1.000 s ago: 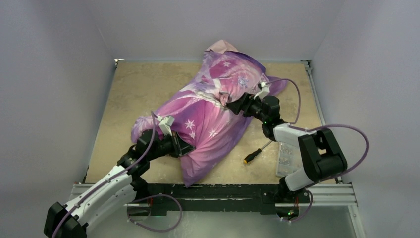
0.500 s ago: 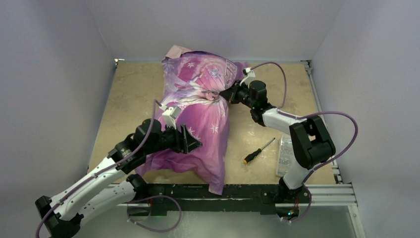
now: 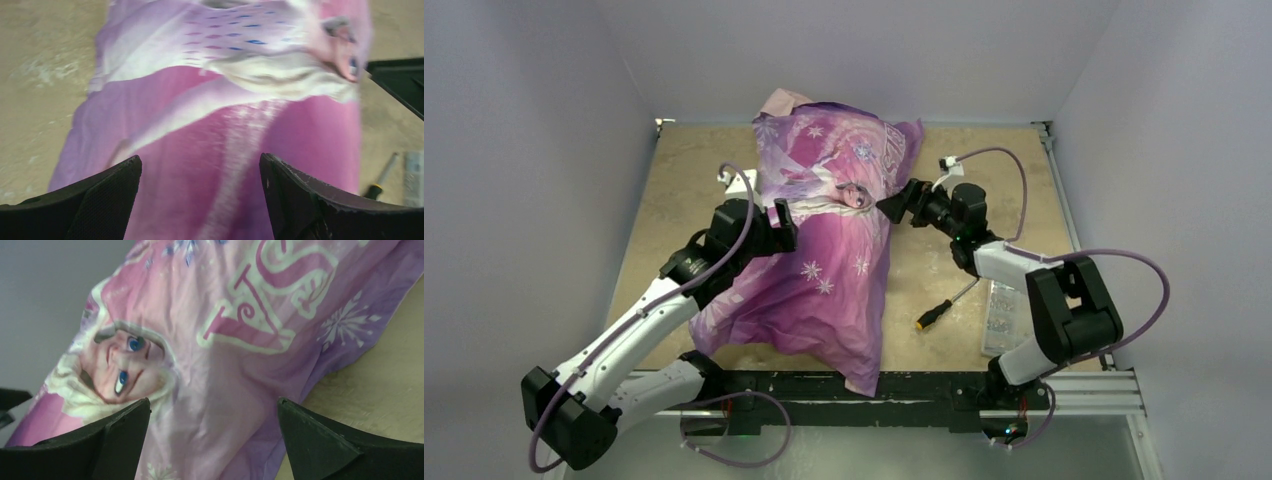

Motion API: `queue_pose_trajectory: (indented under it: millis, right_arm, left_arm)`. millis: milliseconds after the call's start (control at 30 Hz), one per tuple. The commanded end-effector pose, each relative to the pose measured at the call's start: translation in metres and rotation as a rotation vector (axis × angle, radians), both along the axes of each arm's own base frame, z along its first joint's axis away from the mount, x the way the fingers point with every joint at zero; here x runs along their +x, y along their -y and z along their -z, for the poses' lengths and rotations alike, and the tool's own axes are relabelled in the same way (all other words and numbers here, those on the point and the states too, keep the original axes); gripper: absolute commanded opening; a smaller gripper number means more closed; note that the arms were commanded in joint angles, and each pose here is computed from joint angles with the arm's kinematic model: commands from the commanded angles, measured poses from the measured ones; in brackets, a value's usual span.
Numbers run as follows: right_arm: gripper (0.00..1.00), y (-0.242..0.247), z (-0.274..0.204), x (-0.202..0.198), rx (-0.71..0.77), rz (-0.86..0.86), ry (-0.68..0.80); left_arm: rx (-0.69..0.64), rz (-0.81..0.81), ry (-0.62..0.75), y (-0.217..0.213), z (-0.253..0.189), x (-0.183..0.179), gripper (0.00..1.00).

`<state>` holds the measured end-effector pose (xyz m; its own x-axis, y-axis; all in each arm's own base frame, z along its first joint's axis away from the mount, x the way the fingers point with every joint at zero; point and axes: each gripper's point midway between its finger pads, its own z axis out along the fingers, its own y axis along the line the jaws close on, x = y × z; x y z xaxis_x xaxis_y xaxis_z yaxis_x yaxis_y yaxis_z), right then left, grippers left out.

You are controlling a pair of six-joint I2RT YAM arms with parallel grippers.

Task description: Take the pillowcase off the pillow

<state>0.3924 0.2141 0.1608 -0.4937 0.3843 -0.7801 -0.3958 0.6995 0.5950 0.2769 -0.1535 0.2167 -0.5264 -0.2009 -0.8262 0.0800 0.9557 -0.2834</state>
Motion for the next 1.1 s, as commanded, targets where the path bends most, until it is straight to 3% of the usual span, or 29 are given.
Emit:
queue_pose_trajectory:
  millis: [0, 267, 333, 400, 533, 633, 800, 933, 1067]
  right_arm:
    - [0.99, -0.026, -0.001, -0.019, 0.094, -0.177, 0.037]
    - [0.99, -0.081, 0.015, -0.046, 0.196, -0.436, 0.055]
    - [0.92, -0.089, 0.017, -0.051, 0.215, -0.477, 0.055]
    - [0.76, -0.091, 0.012, -0.056, 0.230, -0.503, 0.072]
    - [0.26, -0.088, -0.014, -0.056, 0.217, -0.482, 0.131]
    - [0.00, -0.081, -0.050, -0.046, 0.165, -0.424, 0.211]
    - [0.00, -0.060, -0.147, -0.038, 0.099, -0.287, 0.382]
    - [0.00, -0.034, -0.234, -0.033, 0.075, -0.125, 0.508]
    - [0.00, -0.025, -0.270, -0.018, -0.026, -0.056, 0.534]
  left_arm:
    - [-0.045, -0.033, 0.014, -0.016, 0.012, 0.016, 0.87]
    - [-0.118, 0.000, -0.123, -0.009, 0.073, -0.004, 0.87]
    - [-0.143, 0.024, -0.157, -0.004, 0.085, -0.011, 0.87]
    - [-0.160, 0.042, -0.187, 0.000, 0.096, -0.018, 0.87]
    - [-0.217, 0.094, -0.203, 0.012, 0.101, -0.023, 0.86]
    - [-0.273, 0.155, -0.208, 0.029, 0.097, -0.022, 0.86]
    - [-0.407, 0.303, -0.199, 0.067, 0.070, -0.017, 0.84]
    - [-0.468, 0.408, -0.095, 0.091, 0.021, -0.008, 0.84]
    - [-0.494, 0.451, -0.017, 0.101, -0.013, -0.005, 0.84]
